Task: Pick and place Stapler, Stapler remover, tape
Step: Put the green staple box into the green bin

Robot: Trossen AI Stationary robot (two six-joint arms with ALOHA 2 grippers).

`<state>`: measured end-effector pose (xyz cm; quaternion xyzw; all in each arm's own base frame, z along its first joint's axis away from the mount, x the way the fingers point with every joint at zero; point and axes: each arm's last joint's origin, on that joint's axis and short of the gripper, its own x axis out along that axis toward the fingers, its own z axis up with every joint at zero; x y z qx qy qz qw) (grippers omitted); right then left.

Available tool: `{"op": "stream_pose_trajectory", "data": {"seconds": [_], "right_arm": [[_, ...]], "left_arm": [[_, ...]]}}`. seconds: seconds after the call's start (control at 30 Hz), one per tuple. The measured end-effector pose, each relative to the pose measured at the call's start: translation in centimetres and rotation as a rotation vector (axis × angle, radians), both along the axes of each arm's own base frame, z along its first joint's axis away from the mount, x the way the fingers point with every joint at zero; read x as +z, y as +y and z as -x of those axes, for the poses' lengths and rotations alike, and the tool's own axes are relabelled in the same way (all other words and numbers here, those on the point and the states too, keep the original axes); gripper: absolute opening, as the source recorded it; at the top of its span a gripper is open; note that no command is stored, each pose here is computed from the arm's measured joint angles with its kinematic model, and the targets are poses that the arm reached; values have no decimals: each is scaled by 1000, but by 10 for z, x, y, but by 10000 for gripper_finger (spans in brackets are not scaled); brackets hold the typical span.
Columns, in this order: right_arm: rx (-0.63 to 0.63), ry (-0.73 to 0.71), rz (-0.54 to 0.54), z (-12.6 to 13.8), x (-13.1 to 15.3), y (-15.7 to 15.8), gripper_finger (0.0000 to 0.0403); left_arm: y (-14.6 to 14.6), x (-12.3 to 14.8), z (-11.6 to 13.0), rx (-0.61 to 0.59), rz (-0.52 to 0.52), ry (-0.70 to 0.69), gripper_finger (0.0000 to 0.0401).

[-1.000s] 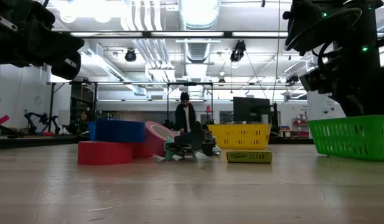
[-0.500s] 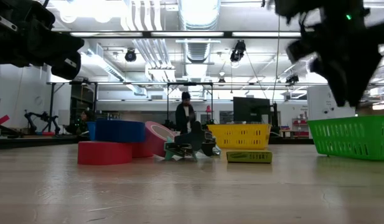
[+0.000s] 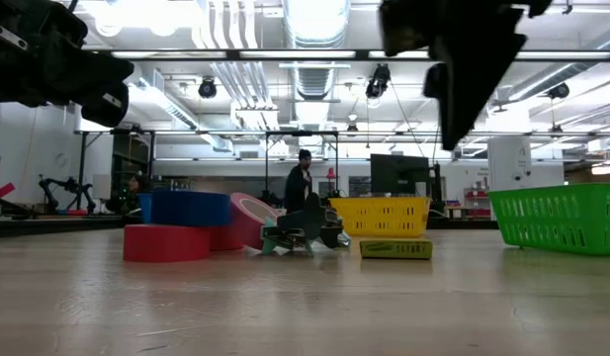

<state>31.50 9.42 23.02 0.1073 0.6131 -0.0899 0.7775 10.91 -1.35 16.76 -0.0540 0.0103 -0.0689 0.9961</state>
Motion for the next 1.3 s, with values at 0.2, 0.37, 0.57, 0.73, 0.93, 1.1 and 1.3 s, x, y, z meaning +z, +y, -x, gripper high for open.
{"op": "stream_pose_trajectory", "data": {"seconds": [0.2,0.37,0.57,0.73,0.93,1.1,1.3], "right_arm": [[107,22,23,-26,-19,10,229],[157,21,24,-38,-39,14,228],[183,26,25,-46,-58,16,228],[195,50,33,-52,-76,18,228],[224,59,41,-55,-84,15,228],[227,19,41,-59,-84,16,225],[229,21,55,-58,-85,15,206]], "left_arm": [[0,0,0,0,0,-1,16],[0,0,0,0,0,-3,16],[0,0,0,0,0,-3,16],[0,0,0,0,0,-1,16],[0,0,0,0,0,-1,16],[0,0,0,0,0,-1,16],[0,0,0,0,0,-1,16]]}}
